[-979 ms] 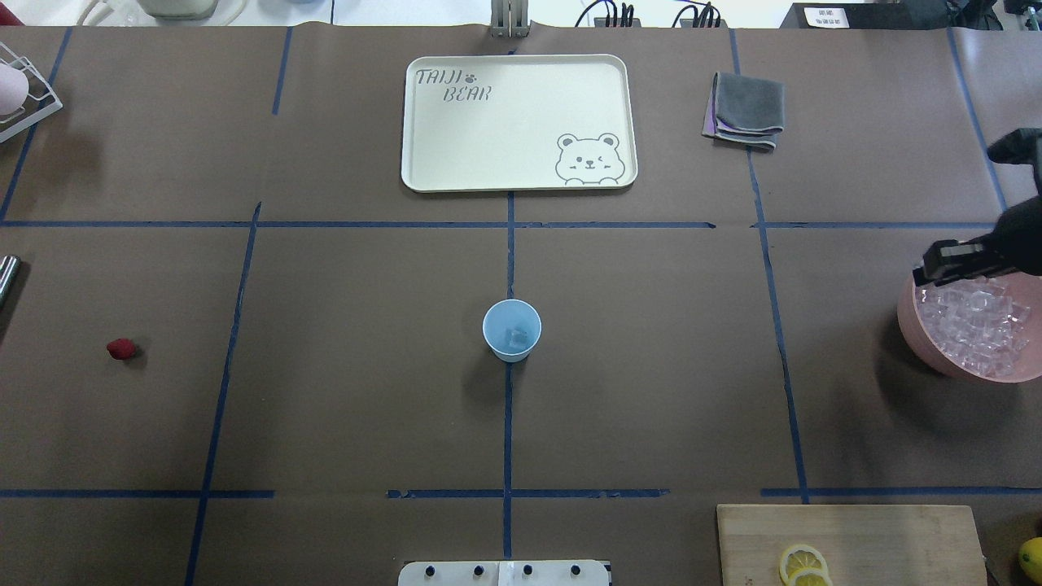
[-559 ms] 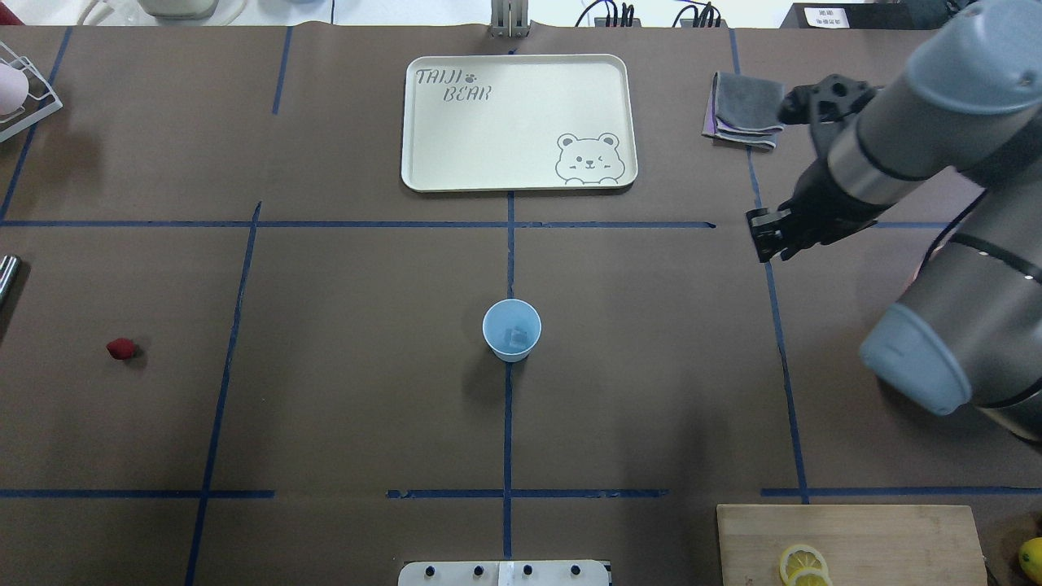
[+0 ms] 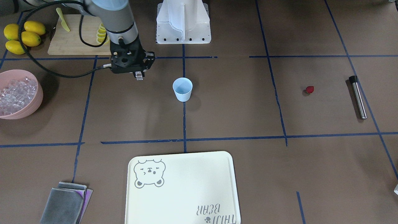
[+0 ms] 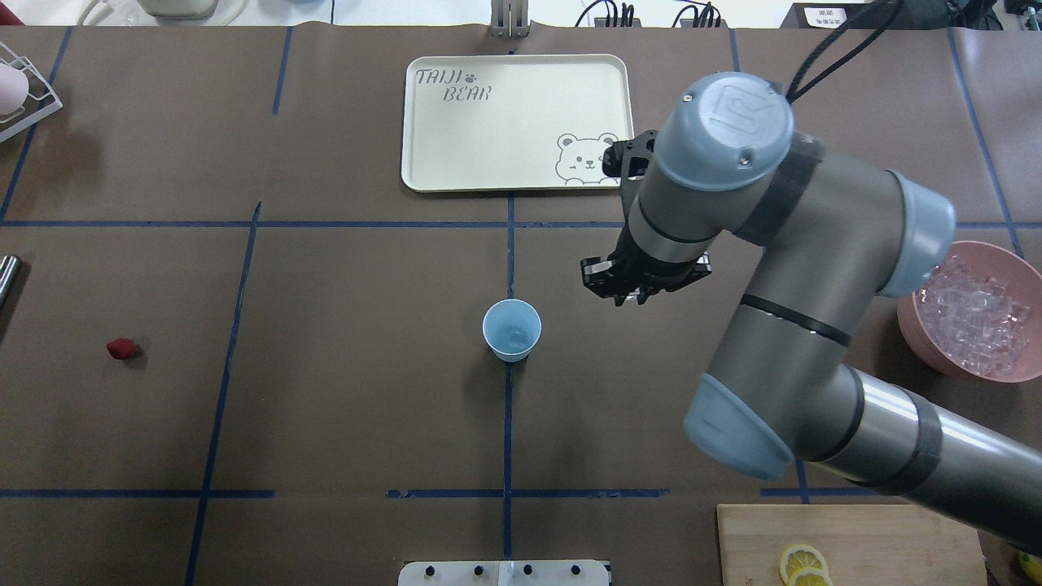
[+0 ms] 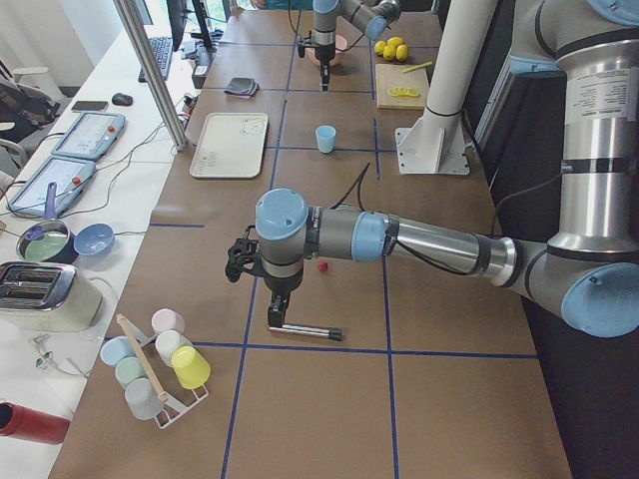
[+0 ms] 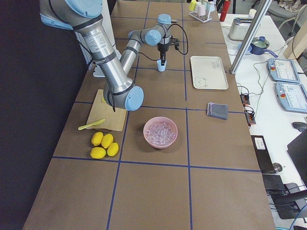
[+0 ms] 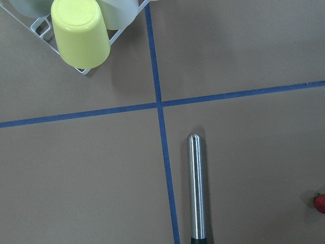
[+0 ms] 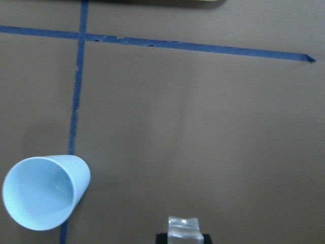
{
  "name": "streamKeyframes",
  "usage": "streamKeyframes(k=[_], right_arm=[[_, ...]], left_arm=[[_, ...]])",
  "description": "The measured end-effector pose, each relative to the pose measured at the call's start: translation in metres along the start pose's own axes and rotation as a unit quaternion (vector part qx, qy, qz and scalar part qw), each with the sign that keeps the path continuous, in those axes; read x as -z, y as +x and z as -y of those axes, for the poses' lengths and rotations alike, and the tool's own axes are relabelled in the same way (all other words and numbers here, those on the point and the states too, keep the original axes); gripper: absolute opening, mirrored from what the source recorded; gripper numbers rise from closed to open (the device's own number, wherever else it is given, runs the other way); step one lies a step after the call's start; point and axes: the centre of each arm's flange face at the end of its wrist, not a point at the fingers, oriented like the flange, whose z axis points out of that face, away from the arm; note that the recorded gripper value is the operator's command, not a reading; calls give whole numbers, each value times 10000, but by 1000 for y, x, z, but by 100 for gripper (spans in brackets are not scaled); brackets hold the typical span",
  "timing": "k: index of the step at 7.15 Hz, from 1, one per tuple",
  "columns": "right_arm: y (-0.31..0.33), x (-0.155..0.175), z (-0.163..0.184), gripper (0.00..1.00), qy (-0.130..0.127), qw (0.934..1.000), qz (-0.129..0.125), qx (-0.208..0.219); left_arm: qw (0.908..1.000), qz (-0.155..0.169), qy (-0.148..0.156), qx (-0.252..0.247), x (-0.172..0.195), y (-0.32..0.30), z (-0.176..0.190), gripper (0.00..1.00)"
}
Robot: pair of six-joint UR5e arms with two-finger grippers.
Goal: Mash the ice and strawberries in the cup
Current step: 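Lift the second ice cube and carry it over the cup, then open the right gripper to drop the ice cube into the cup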
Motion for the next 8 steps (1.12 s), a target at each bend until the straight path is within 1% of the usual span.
streamKeyframes(k=[1, 2, 3, 5, 6, 7, 8], right_arm=[[-27, -10, -1, 0, -15, 9999, 93, 47], [-48, -24, 0, 0, -4, 9998, 184, 14], [-71, -36, 3, 0, 13, 9997, 214, -83], [-108, -50, 4, 0, 16, 9994, 181, -295], [-116, -55, 3, 1, 11, 9993, 146, -337], [-119, -59, 2, 7, 15, 9993, 118, -351], [-119, -60, 2, 31, 16, 9993, 102, -355]], left_arm=[[10000, 3, 1, -1, 0, 0, 0, 100], [10000, 5, 5, -7, 0, 0, 0, 100], [10000, 6, 9, -15, 0, 0, 0, 100], [10000, 7, 14, -21, 0, 0, 0, 100], [10000, 7, 15, -20, 0, 0, 0, 100], [10000, 7, 15, -20, 0, 0, 0, 100], [10000, 7, 15, -18, 0, 0, 0, 100]])
